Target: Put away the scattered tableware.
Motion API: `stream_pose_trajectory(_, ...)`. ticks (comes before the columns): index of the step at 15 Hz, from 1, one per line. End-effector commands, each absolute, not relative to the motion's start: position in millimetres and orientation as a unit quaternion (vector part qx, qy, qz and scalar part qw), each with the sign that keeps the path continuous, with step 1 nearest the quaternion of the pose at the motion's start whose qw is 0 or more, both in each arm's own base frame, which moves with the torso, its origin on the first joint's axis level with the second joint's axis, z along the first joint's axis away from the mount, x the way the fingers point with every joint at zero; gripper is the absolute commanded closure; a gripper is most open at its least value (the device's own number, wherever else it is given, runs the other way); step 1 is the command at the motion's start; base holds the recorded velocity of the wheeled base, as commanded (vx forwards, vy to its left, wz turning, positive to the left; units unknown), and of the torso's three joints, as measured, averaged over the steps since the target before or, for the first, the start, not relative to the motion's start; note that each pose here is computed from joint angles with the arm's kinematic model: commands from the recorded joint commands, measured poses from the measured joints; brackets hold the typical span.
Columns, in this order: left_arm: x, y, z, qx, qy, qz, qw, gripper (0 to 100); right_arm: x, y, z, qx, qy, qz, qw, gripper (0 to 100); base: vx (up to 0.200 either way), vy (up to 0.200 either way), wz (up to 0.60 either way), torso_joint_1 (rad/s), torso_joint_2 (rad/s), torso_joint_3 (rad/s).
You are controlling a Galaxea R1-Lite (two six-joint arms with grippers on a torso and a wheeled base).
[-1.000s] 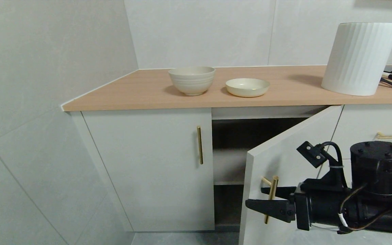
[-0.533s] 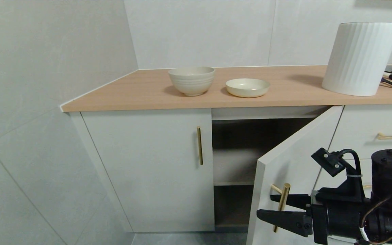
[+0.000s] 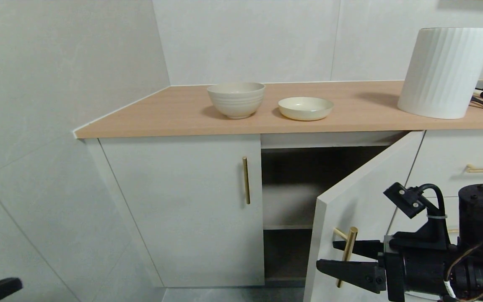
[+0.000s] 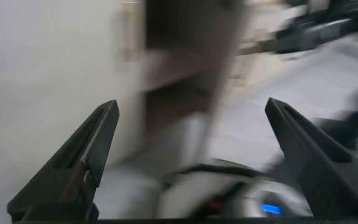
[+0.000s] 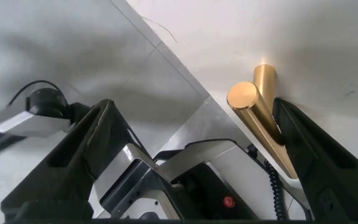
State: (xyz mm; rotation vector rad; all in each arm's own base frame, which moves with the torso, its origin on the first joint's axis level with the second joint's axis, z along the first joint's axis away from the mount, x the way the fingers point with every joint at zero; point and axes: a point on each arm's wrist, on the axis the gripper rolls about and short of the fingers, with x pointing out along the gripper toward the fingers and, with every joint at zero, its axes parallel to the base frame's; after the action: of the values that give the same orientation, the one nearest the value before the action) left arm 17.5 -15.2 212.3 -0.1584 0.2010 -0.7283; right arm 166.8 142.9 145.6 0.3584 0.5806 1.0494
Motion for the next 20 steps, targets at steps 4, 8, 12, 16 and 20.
stream_pose_trajectory(4, 195.0, -65.6, 210.5, -0.168, 0.249, -0.480, 0.824, 0, 166.8, 142.8, 145.0, 0.168, 0.272, 0.490, 0.811, 0, 0.000, 0.000, 0.00, 0.000, 0.00, 0.000)
stream_pose_trajectory(8, 217.2, -94.0, 191.6, -0.244, 0.286, -0.474, 0.796, 0, 163.4, 141.8, 143.3, 0.167, 0.275, 0.492, 0.809, 0, 0.000, 0.000, 0.00, 0.000, 0.00, 0.000)
stream_pose_trajectory(12, 214.0, -120.1, 160.2, -0.226, 0.282, -0.465, 0.808, 0, 159.3, 142.0, 146.2, 0.166, 0.270, 0.499, 0.807, 0, 0.000, 0.000, 0.00, 0.000, 0.00, 0.000)
stream_pose_trajectory(16, 224.0, -151.1, 114.5, -0.208, 0.273, -0.433, 0.833, 0, 159.7, 142.3, 146.3, 0.166, 0.270, 0.499, 0.807, 0, 0.000, 0.000, 0.00, 0.000, 0.00, 0.000)
stream_pose_trajectory(20, 225.6, -165.5, 100.0, -0.200, 0.285, -0.433, 0.831, 100, 159.3, 142.0, 146.2, 0.166, 0.270, 0.499, 0.807, 0, 0.000, 0.000, 0.00, 0.000, 0.00, 0.000)
